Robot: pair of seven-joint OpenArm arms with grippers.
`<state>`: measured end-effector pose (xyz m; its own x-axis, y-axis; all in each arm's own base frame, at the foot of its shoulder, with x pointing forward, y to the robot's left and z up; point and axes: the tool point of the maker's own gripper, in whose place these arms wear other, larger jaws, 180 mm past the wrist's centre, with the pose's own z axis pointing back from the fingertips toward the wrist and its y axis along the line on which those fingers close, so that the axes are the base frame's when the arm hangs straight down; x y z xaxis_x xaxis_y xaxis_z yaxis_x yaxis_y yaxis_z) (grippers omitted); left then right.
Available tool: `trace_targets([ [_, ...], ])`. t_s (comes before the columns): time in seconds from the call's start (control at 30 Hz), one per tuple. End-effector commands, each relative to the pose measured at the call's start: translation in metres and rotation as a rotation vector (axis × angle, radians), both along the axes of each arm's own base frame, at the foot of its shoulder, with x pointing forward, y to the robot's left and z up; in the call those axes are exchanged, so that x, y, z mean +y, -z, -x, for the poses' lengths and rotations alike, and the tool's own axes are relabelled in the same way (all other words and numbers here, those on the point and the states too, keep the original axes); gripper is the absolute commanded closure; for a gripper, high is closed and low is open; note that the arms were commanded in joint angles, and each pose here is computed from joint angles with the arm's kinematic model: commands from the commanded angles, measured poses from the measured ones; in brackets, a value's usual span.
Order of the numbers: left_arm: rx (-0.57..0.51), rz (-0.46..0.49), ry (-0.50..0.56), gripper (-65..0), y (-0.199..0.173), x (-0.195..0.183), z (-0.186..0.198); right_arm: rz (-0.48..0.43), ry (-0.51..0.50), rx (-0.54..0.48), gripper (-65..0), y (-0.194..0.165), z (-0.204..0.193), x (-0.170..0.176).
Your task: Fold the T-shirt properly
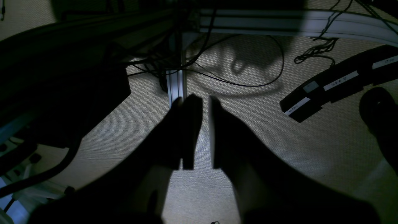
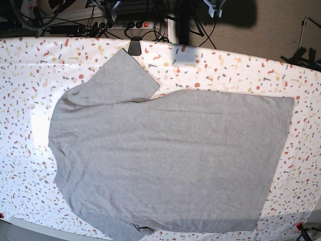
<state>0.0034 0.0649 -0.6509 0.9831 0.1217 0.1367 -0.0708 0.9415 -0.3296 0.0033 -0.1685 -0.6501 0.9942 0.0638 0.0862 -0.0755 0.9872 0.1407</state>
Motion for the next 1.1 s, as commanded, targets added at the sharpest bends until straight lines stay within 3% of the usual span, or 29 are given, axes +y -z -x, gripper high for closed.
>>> trace_targets([
  [0.0, 0.000, 0.008, -0.006, -10.0, -0.001, -0.002, 0.003, -0.005, 0.007, -0.007, -9.4, -0.001, 0.000, -0.002],
  [0.3, 0.000, 0.008, -0.007, -9.9, -0.001, -0.002, 0.003, -0.076, 0.000, -0.032, -9.4, -0.004, -0.004, 0.011],
  [0.93, 0.003, 0.005, -0.006, -10.0, -0.001, -0.001, 0.008, -0.078, -0.005, -0.046, -9.4, -0.006, -0.004, 0.005],
  [1.07, -0.038, 0.063, 0.003, -10.0, -0.010, -0.003, 0.011, -0.133, -0.038, -0.069, -9.4, -0.016, 0.002, 0.003],
])
